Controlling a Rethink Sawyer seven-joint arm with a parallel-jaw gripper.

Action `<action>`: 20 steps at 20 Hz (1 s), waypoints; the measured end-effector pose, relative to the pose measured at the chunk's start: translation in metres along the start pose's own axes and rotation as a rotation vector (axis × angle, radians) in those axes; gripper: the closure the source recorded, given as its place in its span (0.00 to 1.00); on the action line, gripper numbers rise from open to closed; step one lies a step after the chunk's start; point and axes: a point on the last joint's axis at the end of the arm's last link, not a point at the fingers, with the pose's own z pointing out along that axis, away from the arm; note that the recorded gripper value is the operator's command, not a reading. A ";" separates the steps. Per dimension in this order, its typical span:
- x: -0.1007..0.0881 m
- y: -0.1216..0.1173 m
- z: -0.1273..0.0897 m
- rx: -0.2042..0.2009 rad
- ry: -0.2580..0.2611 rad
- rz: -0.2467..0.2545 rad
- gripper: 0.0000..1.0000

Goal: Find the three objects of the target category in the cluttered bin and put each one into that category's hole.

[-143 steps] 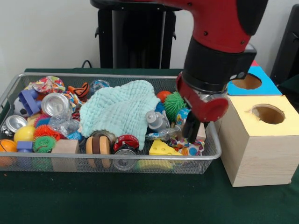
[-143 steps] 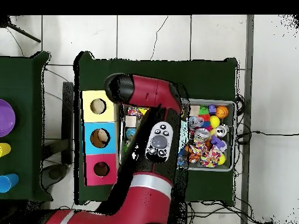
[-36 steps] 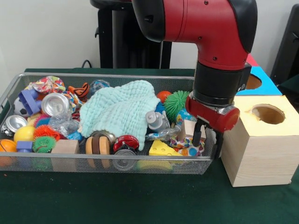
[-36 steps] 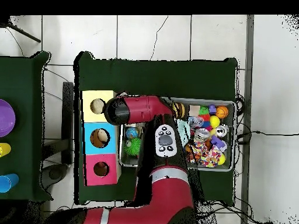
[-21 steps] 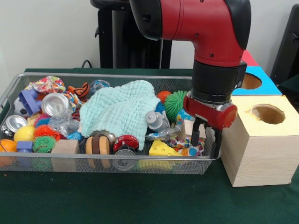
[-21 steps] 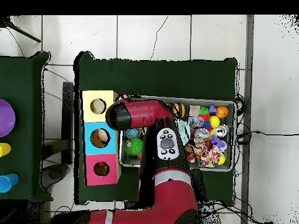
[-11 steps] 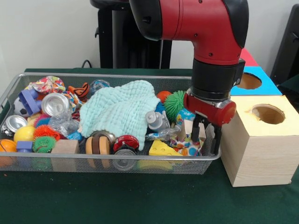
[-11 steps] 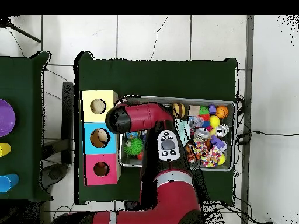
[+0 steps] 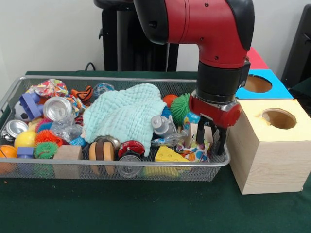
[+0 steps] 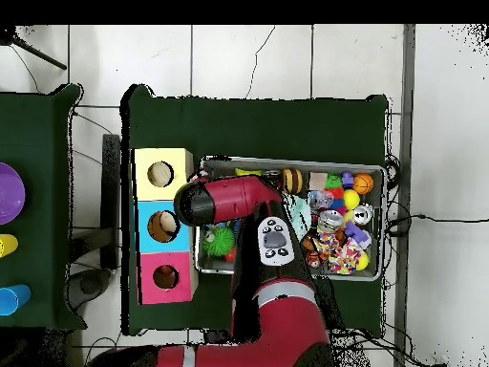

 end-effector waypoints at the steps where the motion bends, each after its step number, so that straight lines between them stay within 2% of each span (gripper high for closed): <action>1: 0.000 0.000 0.001 0.001 -0.002 -0.005 0.00; 7: 0.000 -0.001 0.014 0.007 -0.021 -0.050 0.00; 11: -0.002 0.000 0.032 0.014 -0.045 -0.085 0.00; 12: -0.006 0.000 0.044 0.020 -0.060 -0.097 0.00; 16: -0.020 -0.001 0.062 0.031 -0.090 -0.108 0.00; 20: -0.028 0.003 0.064 0.055 -0.102 -0.112 0.00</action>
